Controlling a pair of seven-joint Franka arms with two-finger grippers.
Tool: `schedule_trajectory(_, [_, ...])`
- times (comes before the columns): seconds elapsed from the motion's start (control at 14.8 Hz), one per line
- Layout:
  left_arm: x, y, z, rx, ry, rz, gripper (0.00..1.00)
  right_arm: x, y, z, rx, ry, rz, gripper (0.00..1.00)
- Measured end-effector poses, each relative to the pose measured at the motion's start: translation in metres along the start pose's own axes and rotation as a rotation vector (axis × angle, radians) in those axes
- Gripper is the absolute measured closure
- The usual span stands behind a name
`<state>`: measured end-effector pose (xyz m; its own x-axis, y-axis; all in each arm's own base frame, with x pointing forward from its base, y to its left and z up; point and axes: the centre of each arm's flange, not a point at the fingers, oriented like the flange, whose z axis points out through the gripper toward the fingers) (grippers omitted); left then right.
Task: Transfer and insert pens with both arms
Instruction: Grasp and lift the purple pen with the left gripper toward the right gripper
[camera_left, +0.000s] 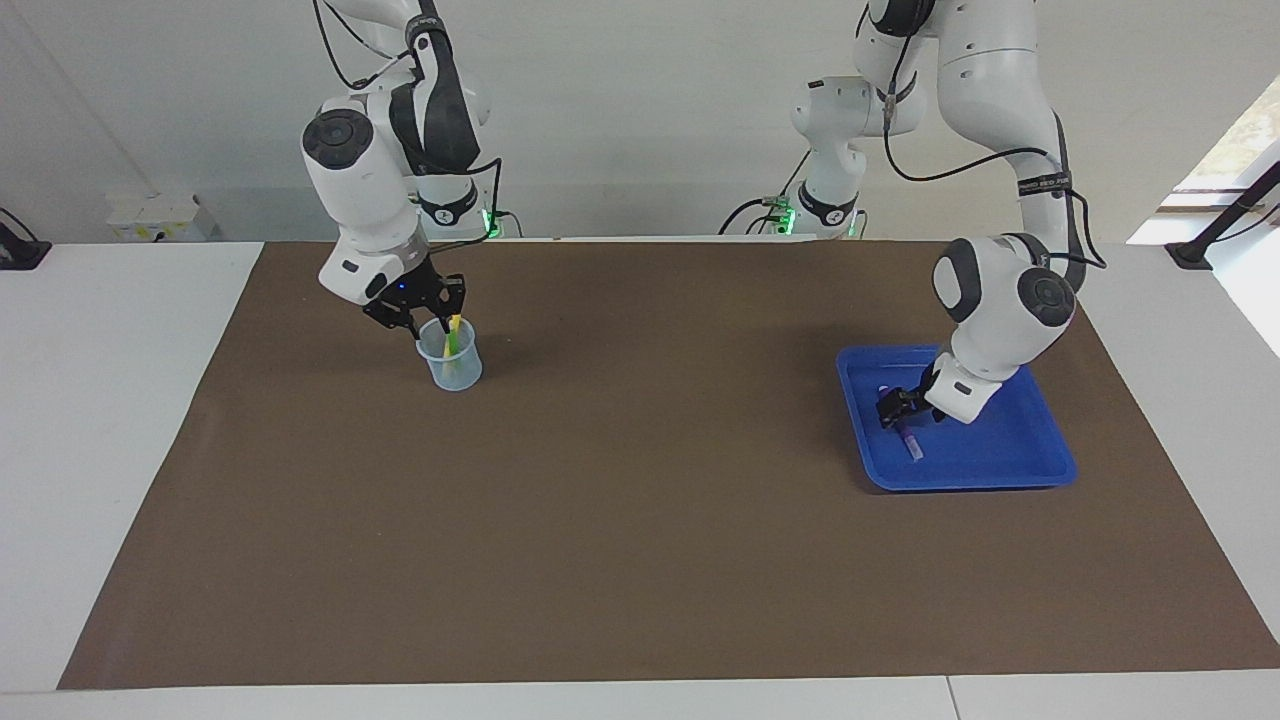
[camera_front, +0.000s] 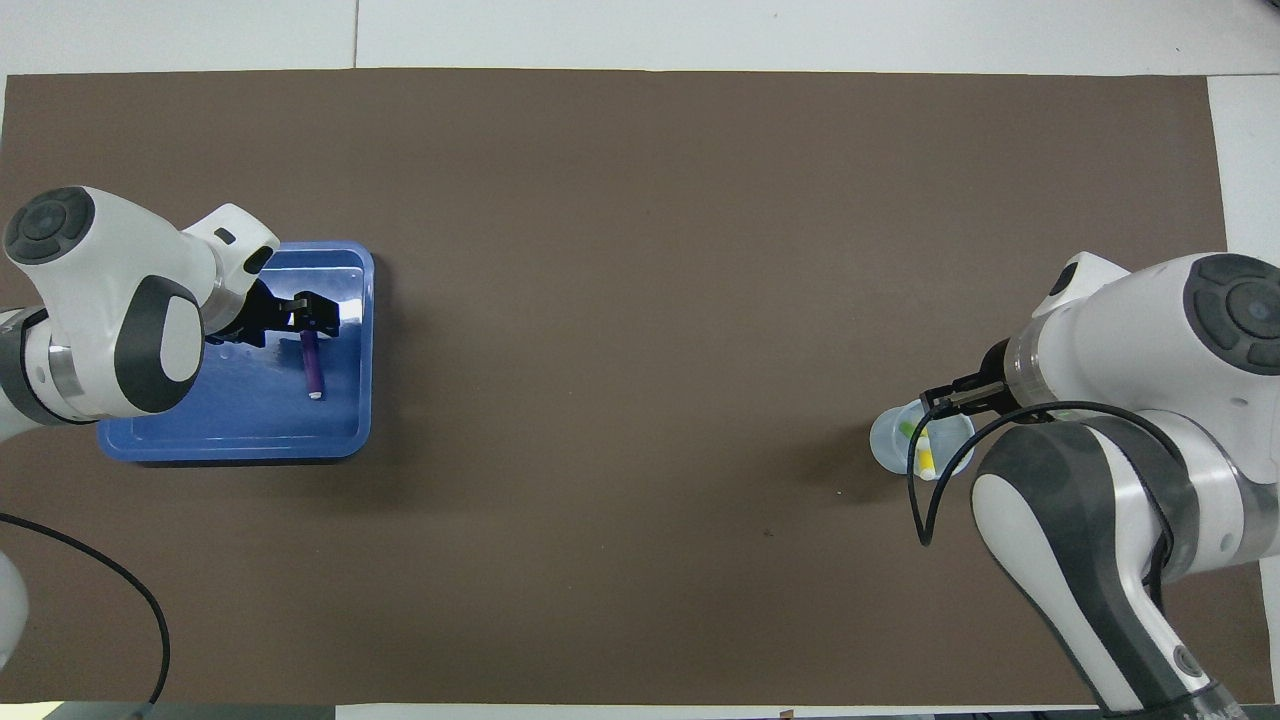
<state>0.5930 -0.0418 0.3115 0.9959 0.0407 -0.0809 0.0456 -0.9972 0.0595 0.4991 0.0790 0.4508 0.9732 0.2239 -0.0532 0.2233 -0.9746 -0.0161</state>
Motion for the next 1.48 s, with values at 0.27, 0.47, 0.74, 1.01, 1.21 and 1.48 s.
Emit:
schedule_trajectory(0.27, [0.006, 0.002, 0.002, 0.007, 0.003, 0.015, 0.17, 0.003, -0.010, -0.056, 0.157, 0.021, 0.068, 0.01])
schedule_trajectory(0.47, [0.006, 0.004, 0.010, 0.011, -0.010, 0.031, 0.18, -0.009, -0.010, -0.108, 0.423, 0.013, 0.199, 0.00])
schedule_trajectory(0.74, [0.006, 0.005, 0.015, 0.012, -0.018, 0.043, 0.20, -0.015, -0.015, -0.131, 0.610, -0.022, 0.416, 0.00])
schedule_trajectory(1.01, [0.011, 0.006, 0.008, 0.014, -0.002, 0.049, 0.69, -0.007, -0.026, -0.131, 0.697, -0.036, 0.604, 0.00])
schedule_trajectory(1.21, [0.010, 0.010, 0.008, 0.014, -0.002, 0.056, 0.83, -0.006, -0.048, -0.126, 0.703, -0.066, 0.635, 0.00])
schedule_trajectory(1.48, [0.013, 0.011, 0.001, 0.014, -0.006, 0.057, 0.83, 0.002, -0.072, -0.125, 0.744, -0.027, 0.717, 0.00])
